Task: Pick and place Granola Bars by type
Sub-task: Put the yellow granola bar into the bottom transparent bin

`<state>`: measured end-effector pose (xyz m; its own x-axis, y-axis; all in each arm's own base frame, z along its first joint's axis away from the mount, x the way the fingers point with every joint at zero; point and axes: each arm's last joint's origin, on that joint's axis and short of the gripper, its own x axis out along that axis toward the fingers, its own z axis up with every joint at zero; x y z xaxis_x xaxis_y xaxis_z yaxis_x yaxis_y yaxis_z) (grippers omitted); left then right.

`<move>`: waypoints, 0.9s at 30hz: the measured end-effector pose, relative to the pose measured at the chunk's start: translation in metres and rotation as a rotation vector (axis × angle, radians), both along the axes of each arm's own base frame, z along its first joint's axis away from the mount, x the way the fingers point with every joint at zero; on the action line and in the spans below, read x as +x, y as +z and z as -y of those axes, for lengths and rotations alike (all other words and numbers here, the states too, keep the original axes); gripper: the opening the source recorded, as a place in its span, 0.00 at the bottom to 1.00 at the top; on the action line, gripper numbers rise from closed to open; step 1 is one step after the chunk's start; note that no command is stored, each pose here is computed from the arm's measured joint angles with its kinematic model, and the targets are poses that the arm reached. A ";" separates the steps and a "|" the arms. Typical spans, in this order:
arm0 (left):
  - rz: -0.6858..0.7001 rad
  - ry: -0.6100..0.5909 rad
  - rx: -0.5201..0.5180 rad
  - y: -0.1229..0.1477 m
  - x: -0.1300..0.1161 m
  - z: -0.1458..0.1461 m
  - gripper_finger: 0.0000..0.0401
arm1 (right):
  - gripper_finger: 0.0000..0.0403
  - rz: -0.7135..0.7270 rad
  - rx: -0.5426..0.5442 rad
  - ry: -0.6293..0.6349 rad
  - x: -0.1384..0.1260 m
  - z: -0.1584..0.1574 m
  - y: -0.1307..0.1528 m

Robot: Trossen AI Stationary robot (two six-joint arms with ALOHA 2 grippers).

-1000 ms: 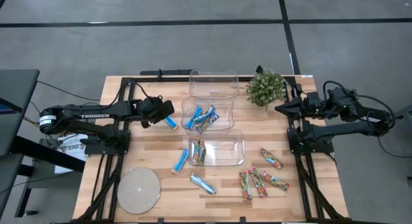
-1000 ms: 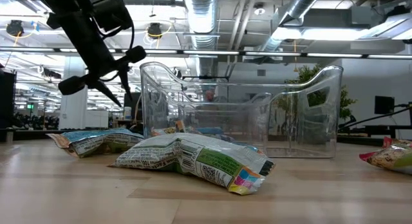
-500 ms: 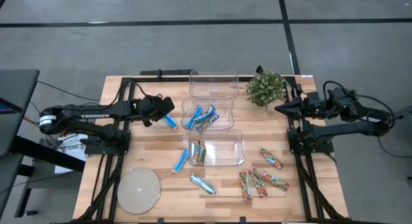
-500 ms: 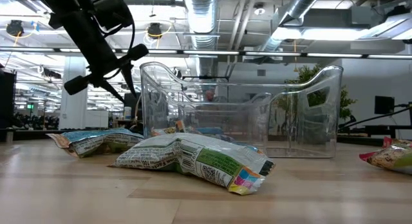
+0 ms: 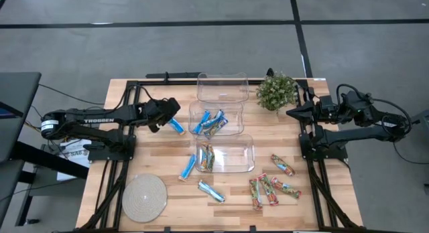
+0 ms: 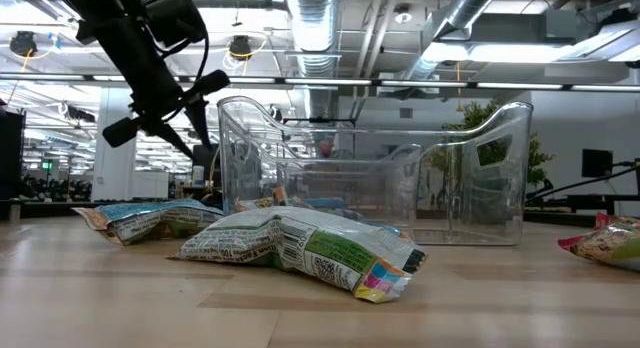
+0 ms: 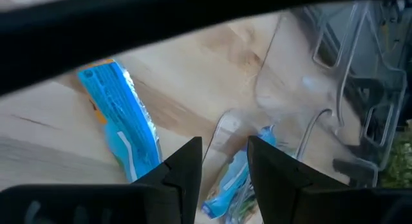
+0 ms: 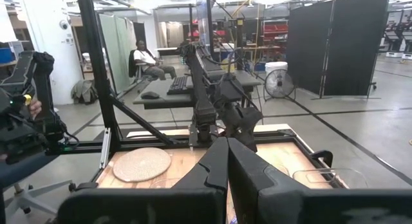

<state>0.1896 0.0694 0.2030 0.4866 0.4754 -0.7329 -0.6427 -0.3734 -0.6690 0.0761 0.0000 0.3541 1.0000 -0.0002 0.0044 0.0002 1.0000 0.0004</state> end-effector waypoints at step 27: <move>-0.053 -0.061 -0.072 -0.004 -0.004 0.004 0.29 | 0.00 0.000 0.000 0.000 0.000 0.000 0.000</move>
